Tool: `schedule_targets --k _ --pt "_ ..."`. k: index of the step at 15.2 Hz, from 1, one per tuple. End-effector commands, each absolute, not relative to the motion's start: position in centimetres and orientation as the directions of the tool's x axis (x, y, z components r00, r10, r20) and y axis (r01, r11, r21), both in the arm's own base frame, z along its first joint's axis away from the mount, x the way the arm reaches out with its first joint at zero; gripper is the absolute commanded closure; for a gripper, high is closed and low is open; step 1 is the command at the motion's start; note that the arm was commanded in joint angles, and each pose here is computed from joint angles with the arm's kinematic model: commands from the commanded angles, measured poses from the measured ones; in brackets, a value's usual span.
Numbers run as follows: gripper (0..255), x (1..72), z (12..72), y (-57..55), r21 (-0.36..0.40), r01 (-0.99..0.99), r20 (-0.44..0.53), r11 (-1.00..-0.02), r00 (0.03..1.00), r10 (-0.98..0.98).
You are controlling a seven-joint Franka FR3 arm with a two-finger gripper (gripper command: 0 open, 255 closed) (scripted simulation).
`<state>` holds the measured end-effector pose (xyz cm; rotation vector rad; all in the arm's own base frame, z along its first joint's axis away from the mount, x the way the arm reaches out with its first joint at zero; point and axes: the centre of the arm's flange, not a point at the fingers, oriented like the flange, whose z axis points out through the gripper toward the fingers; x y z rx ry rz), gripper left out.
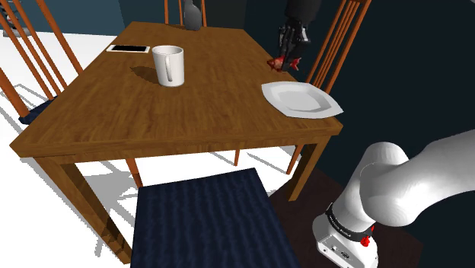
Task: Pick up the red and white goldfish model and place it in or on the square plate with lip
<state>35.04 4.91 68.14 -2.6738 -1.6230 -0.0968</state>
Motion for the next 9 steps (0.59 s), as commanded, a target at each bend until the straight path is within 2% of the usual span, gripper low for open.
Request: schedule_targets --k 1,5,9 --pt "255 32.9 68.1 3.1 0.021 0.887 0.059 -0.462 0.460 0.886" --pt "255 29.5 68.1 -0.1 0.021 0.887 0.059 -0.462 0.460 0.886" --pt "255 29.5 66.0 -0.1 0.021 0.887 0.059 -0.462 0.460 0.886"
